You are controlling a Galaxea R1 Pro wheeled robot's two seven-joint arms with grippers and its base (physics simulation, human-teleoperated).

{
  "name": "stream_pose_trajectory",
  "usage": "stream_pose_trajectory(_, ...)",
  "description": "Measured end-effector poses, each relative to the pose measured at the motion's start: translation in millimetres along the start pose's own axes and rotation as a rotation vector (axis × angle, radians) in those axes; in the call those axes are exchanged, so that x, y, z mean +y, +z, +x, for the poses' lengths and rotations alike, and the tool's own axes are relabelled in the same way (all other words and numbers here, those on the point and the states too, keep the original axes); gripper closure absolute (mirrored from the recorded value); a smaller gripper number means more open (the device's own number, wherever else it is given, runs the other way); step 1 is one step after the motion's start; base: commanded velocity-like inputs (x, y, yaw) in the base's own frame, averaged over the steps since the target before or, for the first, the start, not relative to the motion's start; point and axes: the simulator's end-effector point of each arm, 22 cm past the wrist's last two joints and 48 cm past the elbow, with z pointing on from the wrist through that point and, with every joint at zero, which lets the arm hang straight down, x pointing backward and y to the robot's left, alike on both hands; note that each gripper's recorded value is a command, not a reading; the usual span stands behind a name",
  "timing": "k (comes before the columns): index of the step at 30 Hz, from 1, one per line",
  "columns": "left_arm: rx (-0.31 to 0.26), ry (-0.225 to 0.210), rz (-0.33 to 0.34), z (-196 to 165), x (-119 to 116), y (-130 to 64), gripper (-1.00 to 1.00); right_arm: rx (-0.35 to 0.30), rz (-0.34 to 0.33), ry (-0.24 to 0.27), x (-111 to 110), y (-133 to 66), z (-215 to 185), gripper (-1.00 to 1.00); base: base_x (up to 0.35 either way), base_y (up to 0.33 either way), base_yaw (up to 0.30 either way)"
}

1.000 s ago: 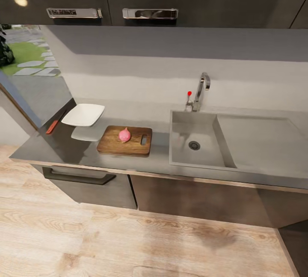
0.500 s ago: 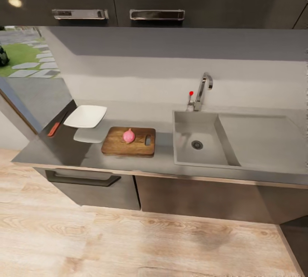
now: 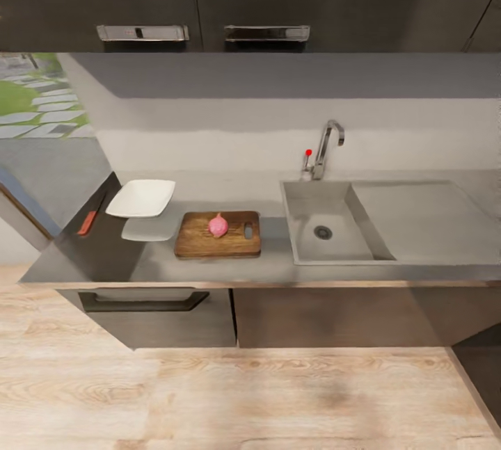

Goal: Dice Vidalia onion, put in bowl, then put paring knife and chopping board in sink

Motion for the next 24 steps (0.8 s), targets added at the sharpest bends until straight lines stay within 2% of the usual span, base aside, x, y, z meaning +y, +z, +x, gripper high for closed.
stream_pose_trajectory(9, -0.010, 0.000, -0.001, -3.1, 0.1, 0.2, -1.00, -0.010, 0.000, 0.001, 0.4, 0.4, -3.5, -1.00, -0.101, 0.299, -0.117)
stream_pose_trajectory(18, -0.021, 0.001, 0.000, -6.1, 0.0, 0.2, -1.00, -0.020, -0.004, 0.004, 3.2, 0.5, -6.9, -1.00, -0.105, 0.299, 0.000)
stream_pose_trajectory(24, -0.030, 0.002, 0.000, -9.2, 0.0, 0.2, -1.00, -0.028, -0.004, 0.005, 4.1, 0.7, -9.9, -1.00, -0.105, 0.299, 0.107)
